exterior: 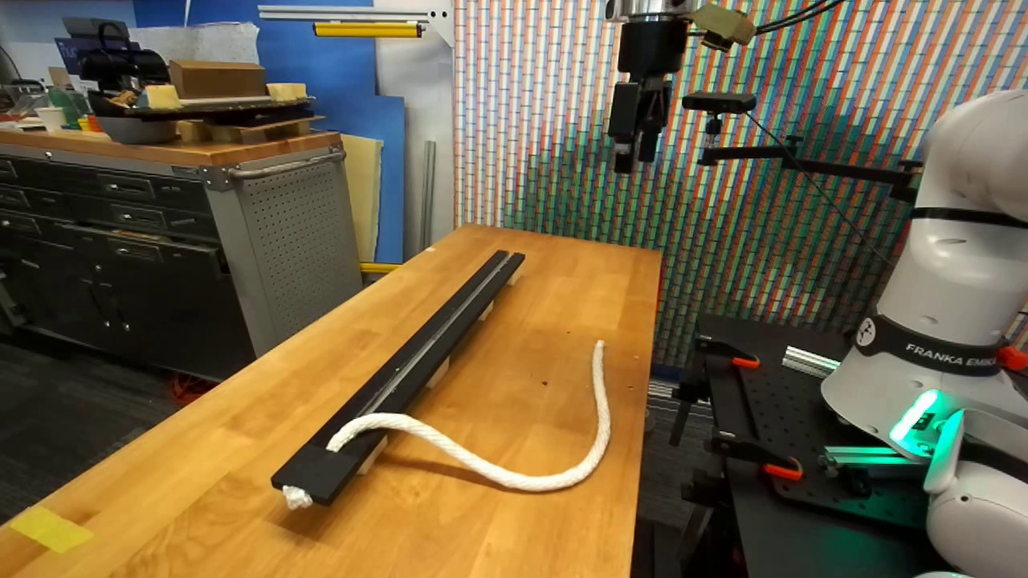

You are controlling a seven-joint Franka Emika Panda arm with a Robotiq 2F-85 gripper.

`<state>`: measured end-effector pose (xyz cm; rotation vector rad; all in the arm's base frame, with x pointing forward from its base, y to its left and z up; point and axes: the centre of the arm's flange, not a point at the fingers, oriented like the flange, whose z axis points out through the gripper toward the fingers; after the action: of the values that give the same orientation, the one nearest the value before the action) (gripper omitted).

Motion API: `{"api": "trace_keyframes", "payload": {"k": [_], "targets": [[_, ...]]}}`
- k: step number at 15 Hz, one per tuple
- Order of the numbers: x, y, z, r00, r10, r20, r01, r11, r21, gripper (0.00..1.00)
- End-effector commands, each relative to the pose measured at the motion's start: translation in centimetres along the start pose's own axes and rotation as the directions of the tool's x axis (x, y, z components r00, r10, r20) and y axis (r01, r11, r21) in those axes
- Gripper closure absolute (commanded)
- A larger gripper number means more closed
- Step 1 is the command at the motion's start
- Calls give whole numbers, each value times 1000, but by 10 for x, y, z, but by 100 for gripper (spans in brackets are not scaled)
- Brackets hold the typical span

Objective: Set the rope along the middle of the black object then push it into the ridge

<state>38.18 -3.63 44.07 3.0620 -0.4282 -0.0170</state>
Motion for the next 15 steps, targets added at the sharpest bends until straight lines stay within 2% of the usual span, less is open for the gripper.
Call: {"api": "trace_keyframes", "payload": {"k": [1, 4, 8, 13, 14, 15], "targets": [[12, 15, 7, 987, 151, -48, -154, 987, -54, 0], [20, 26, 17, 957, 287, -40, -289, 955, -58, 0], [23, 23, 35, 876, 482, -23, -482, 873, -77, 0], [28, 3, 57, 794, 608, 0, -605, 790, -101, 0], [29, -2, 57, 808, 589, 7, -586, 804, -100, 0], [29, -7, 56, 842, 539, 7, -536, 838, -99, 0]]}}
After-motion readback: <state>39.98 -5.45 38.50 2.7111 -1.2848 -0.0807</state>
